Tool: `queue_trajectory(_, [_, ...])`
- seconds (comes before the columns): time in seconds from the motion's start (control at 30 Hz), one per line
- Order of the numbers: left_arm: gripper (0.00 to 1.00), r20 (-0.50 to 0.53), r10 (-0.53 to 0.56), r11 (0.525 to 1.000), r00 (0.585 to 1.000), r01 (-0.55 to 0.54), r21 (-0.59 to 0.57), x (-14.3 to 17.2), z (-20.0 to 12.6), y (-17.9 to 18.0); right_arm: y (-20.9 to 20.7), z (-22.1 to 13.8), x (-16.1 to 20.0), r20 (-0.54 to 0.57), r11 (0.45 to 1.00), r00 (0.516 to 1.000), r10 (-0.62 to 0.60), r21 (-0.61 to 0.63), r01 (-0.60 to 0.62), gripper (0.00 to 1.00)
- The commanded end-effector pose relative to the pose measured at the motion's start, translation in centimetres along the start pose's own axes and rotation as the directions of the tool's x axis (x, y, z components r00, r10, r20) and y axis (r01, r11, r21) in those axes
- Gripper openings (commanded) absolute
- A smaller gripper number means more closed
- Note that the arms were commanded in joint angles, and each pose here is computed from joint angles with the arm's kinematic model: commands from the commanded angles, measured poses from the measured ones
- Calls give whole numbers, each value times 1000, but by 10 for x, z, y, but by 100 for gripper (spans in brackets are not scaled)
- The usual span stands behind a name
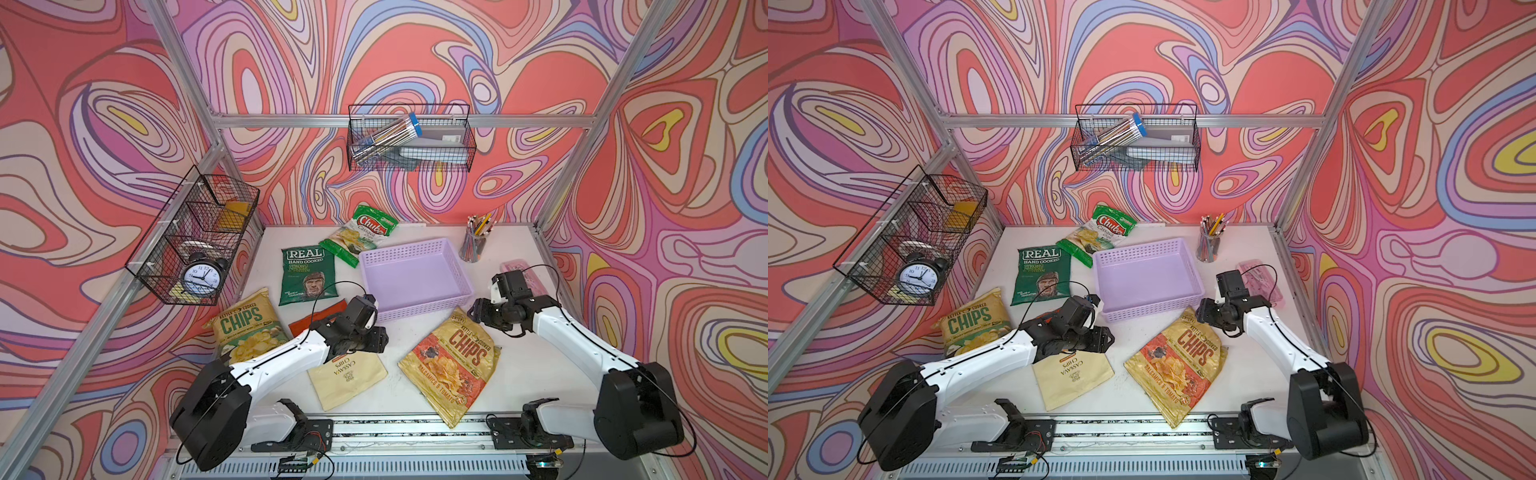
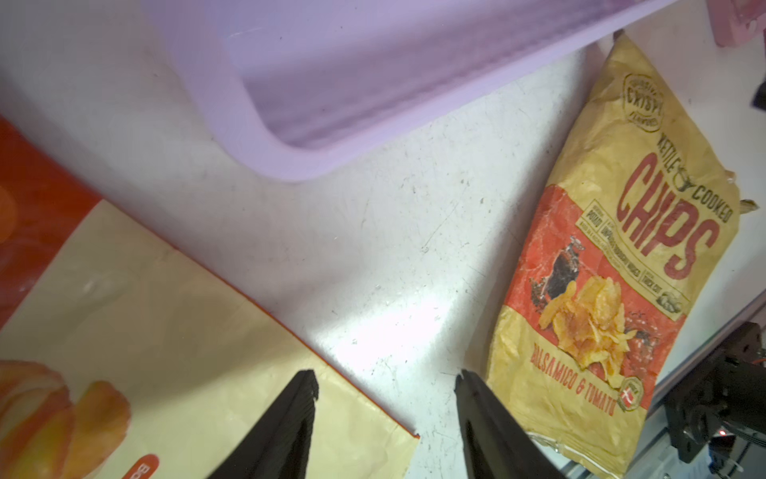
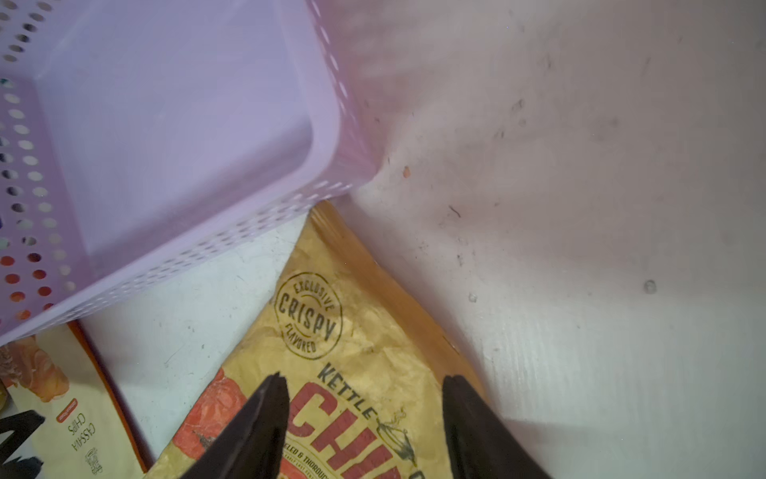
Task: Put the potato chips into the basket
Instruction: Pick up the potato chip from the center of the board.
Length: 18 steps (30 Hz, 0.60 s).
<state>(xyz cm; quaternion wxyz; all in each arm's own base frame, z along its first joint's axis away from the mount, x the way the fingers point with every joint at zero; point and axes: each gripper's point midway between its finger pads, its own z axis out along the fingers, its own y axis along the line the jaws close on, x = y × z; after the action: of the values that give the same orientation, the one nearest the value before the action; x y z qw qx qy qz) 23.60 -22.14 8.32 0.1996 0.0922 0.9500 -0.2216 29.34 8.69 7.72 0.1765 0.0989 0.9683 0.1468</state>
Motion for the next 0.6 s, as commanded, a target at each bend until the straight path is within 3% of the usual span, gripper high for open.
queue_trajectory(0.0, [61, -29, 51, 996, 998, -49, 76, -9, -3, -22, -4, 18, 11, -81, 1000, 997, 14, 11, -13, 55])
queue_trajectory(0.2, [62, -12, 143, 983, 990, -141, 114, -24, -11, -38, -12, 44, 14, -131, 999, 991, 7, 40, -2, 49])
queue_trajectory(0.23, [62, -4, 153, 982, 988, -151, 114, -26, -12, -39, -13, 46, 15, -137, 999, 991, 3, 39, 2, 44])
queue_trajectory(0.4, [63, 14, 177, 980, 984, -178, 86, -32, -18, -38, -16, 52, 25, -179, 999, 984, -2, 41, 9, 3])
queue_trajectory(0.57, [64, 65, 198, 977, 978, -202, 64, -41, -33, -38, -24, 34, 23, -139, 995, 990, -18, 91, 31, 0])
